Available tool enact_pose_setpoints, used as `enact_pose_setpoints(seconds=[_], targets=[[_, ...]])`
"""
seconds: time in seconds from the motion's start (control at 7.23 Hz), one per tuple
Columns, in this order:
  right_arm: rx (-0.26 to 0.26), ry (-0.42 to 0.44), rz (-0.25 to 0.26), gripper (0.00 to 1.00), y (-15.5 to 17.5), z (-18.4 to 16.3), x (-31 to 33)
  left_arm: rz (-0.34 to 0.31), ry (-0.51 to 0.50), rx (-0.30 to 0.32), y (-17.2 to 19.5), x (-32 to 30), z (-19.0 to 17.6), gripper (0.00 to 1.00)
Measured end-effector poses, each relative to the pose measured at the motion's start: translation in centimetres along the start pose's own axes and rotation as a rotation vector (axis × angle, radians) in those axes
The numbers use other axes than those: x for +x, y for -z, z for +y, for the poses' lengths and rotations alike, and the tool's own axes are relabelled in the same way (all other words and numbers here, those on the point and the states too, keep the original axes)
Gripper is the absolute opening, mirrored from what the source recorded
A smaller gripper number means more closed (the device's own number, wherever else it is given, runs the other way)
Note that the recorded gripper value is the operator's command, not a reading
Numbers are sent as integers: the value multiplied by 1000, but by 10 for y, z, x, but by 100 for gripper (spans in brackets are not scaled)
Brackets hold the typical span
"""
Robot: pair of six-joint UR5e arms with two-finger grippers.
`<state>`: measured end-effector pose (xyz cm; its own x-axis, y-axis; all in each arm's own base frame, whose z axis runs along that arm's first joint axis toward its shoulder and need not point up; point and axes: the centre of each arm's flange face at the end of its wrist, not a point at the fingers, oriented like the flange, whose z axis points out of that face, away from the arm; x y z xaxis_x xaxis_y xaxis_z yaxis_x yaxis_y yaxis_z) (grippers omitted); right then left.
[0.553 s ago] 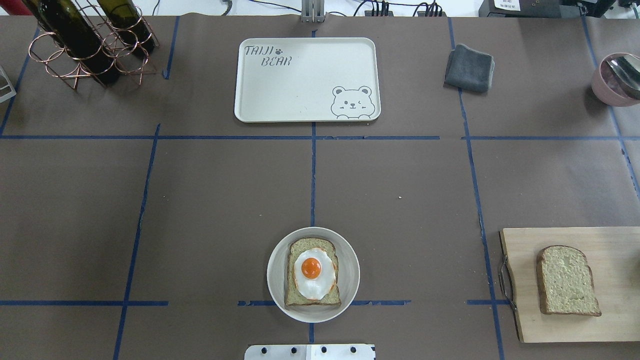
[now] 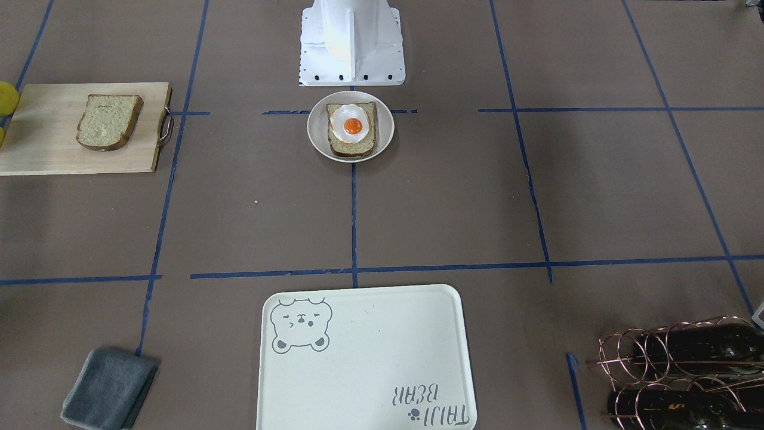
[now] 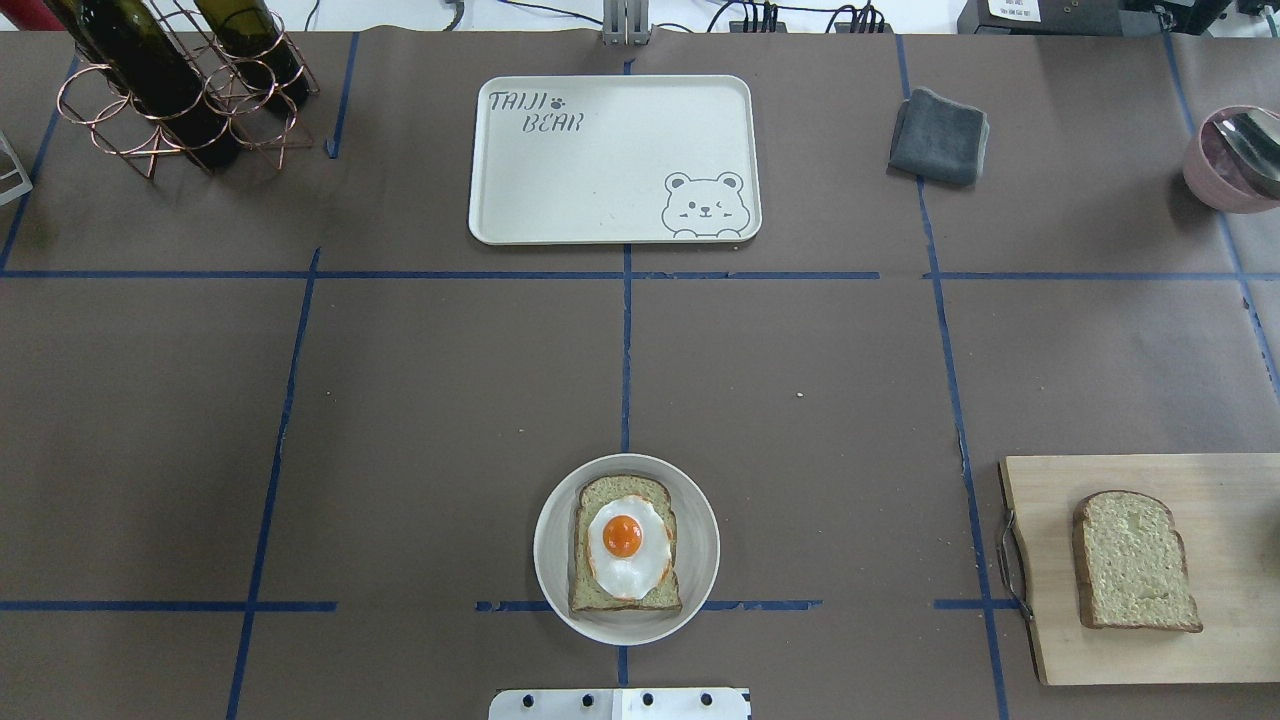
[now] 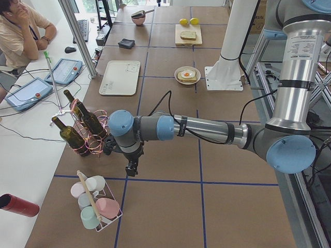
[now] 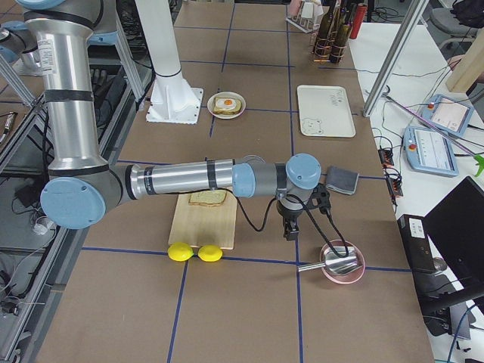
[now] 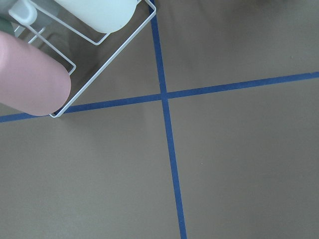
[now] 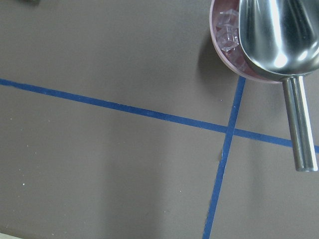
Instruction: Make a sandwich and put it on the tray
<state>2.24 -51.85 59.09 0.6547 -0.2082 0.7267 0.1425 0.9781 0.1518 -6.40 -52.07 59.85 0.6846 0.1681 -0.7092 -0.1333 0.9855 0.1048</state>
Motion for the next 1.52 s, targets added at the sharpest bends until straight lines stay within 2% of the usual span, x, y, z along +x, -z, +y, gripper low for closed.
enact_pose_setpoints(seconds=[0.28, 0.42, 0.55, 0.83, 1.11, 1.25, 1.38, 1.52], targets=[[-5, 27, -4, 100, -10, 11, -4, -1, -7, 5, 2, 3, -1, 100], [9, 40, -24, 100, -20, 28, -7, 0, -18, 9, 3, 5, -2, 100], [38, 34, -74, 100, -30, 54, -19, 2, -29, 17, 3, 7, -1, 100], [81, -57, -168, 100, -55, 110, -56, 20, -65, 52, 4, 12, 0, 100], [53, -244, -231, 99, -86, 145, -97, 27, -85, 68, 1, 12, 3, 100], [48, -297, -234, 99, -103, 162, -115, 29, -91, 74, 0, 11, 3, 100], [47, -310, -227, 98, -119, 175, -130, 30, -96, 80, -1, 11, 3, 100], [42, -314, -214, 92, -131, 182, -141, 31, -97, 82, -1, 11, 3, 100]])
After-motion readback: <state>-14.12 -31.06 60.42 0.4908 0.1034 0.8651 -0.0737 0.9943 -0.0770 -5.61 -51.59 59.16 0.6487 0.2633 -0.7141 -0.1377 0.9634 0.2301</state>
